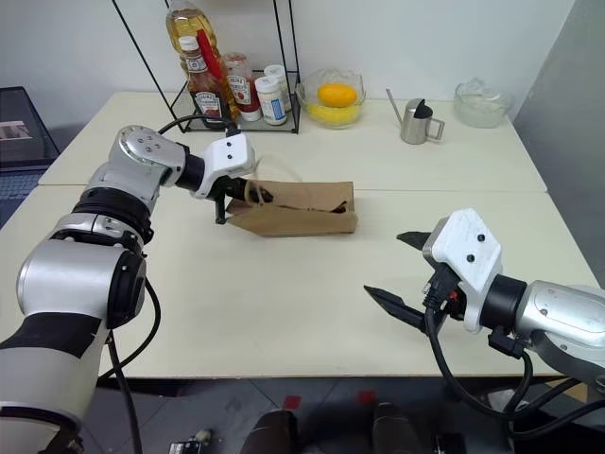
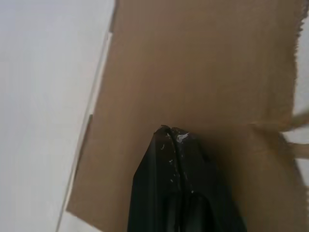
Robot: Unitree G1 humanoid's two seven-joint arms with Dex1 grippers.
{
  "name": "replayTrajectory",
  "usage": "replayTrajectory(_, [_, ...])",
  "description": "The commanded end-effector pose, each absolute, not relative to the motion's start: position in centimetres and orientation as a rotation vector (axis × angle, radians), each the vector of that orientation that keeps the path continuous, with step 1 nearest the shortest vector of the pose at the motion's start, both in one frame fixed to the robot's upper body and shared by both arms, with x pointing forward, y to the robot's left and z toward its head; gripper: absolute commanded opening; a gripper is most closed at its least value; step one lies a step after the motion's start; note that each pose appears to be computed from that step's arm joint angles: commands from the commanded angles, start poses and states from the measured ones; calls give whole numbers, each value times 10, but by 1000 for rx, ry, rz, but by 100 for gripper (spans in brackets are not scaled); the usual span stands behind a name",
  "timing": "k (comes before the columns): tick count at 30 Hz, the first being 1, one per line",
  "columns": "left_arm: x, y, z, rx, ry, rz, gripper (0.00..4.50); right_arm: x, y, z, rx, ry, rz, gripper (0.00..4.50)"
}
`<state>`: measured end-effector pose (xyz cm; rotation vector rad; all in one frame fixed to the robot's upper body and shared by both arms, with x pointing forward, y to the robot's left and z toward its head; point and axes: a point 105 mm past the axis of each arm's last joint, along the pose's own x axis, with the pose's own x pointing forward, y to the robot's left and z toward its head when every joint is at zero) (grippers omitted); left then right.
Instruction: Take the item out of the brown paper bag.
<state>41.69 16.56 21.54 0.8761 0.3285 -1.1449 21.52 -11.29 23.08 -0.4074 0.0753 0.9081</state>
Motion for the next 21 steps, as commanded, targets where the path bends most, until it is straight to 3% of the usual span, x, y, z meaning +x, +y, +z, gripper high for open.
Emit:
replayTrajectory(1, [405, 170, 219, 904, 337, -1235, 0, 212, -110, 234, -418, 56, 936, 446])
replayTrajectory(9, [384, 177, 204, 899, 366, -1356, 0, 212, -107, 230, -418, 69, 971, 446])
replayTrajectory(17, [353, 180, 227, 925, 292, -1398, 0, 211, -105, 225, -425, 71, 989, 446])
replayTrajectory(21, [321, 178, 236, 923, 258, -1460, 0, 211, -103, 223, -428, 72, 1012, 446])
